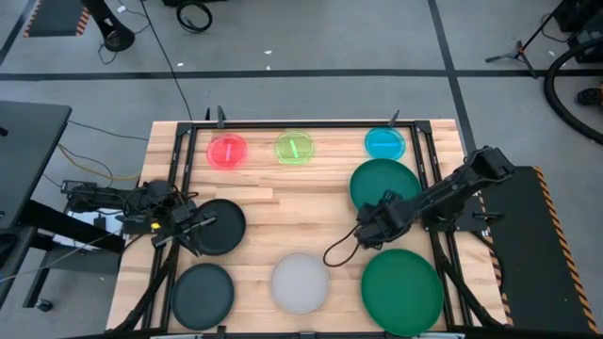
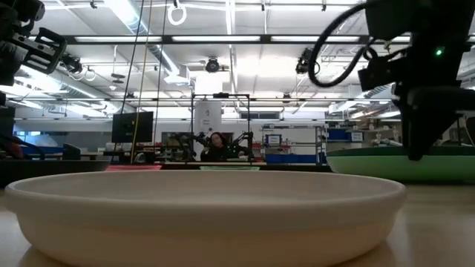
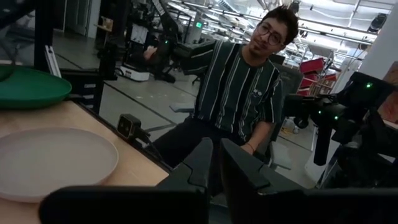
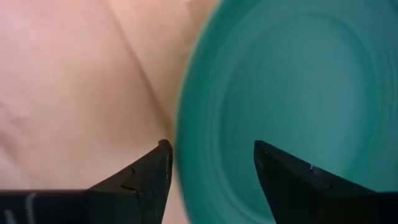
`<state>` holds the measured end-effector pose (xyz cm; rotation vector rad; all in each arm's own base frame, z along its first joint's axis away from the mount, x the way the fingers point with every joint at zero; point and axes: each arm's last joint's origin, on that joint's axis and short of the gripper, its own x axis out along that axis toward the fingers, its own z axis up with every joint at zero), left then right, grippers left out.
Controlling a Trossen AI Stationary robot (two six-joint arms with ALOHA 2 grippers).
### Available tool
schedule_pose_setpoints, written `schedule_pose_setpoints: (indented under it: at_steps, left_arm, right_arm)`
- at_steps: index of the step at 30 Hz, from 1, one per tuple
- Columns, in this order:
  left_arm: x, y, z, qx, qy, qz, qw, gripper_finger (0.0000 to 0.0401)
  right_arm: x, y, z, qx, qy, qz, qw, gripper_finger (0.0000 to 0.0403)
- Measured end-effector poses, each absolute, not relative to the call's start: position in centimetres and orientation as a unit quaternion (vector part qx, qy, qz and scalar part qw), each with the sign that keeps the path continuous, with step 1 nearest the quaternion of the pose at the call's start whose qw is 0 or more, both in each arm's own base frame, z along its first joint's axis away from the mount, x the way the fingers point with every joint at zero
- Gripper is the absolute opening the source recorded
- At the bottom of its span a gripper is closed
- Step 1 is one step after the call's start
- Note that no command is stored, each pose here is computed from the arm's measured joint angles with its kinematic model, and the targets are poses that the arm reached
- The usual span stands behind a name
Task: Stack plastic plates
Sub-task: Stack the stacked plates on the green plate
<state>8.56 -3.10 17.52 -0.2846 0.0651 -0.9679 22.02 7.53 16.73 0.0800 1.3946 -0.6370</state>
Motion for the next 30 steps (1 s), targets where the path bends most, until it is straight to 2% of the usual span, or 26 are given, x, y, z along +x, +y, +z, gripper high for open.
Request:
schedule_pose_setpoints:
  at_steps: [10,17,24,27,30]
  left_arm:
    - [8.6,-3.1,17.5,-0.136,0.031,-0.464,0.875,0.0038]
    - [8.6,-3.1,17.5,-0.136,0.031,-0.463,0.875,0.0038]
    - [8.6,-3.1,17.5,-0.136,0.031,-0.463,0.875,0.0038]
    - [8.6,-3.1,17.5,-0.136,0.031,-0.463,0.875,0.0038]
    - [8.6,-3.1,17.5,-0.136,0.031,-0.463,0.875,0.0038]
  right_arm:
    - [21.7,6.6,14.4,0.065,0.636,-0.261,0.723,0.0136]
    - [22.0,8.2,16.3,0.011,0.630,-0.245,0.737,0.0032]
    - [22.6,12.9,22.1,-0.019,0.613,-0.181,0.769,0.0031]
    - [22.6,16.1,24.8,-0.021,0.590,-0.144,0.795,0.0031]
    - [22.0,20.0,26.7,-0.035,0.591,-0.119,0.797,0.0031]
